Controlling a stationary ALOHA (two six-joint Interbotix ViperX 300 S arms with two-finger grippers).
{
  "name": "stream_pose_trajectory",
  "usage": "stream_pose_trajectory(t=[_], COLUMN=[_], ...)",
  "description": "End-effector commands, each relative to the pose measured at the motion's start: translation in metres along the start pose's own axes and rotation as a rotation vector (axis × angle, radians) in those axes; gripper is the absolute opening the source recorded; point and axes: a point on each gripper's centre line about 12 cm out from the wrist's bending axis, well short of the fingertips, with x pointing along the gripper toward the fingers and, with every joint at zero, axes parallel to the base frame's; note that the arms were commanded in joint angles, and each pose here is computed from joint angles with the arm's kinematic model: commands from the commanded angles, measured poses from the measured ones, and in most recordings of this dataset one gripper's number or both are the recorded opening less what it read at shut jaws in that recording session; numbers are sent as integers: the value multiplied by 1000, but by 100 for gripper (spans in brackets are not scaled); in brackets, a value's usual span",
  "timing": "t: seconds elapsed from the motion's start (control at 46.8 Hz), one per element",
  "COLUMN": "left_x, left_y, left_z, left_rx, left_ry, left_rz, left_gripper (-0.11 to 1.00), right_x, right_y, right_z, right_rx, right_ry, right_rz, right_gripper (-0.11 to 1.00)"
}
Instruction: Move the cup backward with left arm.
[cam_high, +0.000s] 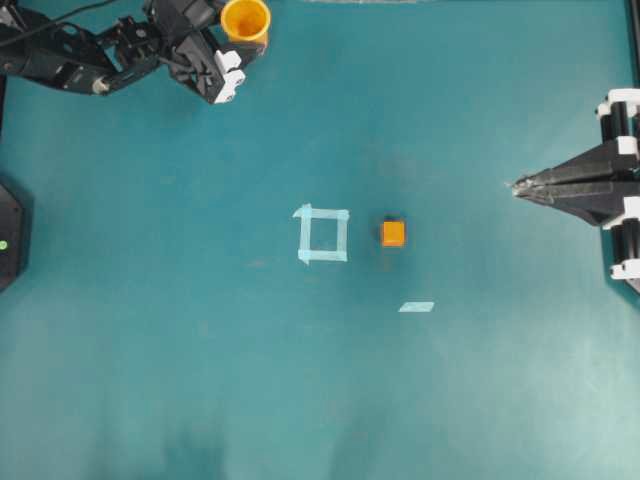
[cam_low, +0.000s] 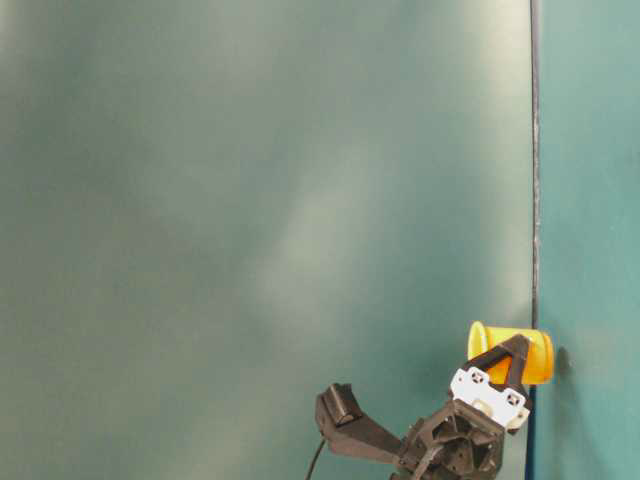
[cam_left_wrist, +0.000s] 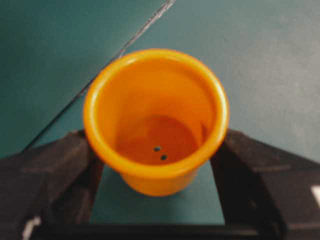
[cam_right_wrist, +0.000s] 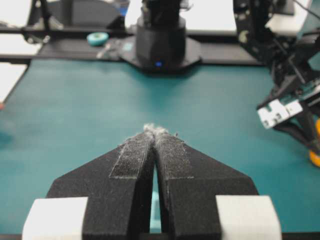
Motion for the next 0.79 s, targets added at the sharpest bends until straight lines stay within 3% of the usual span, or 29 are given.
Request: stream_pose_trajectory(t=[0.0,0.769], left_x=[0,0], left_y=[2,2], left_z=[11,11], left_rx=[1,1], left_ry=[-32,-34], left_rz=[4,4], left_gripper=[64,64], right_x=[3,4], right_y=[0,0], right_z=[12,9], right_rx=[-3,-5], right_ry=[-29,-20], right_rz=[0,0], right_gripper=[0,0])
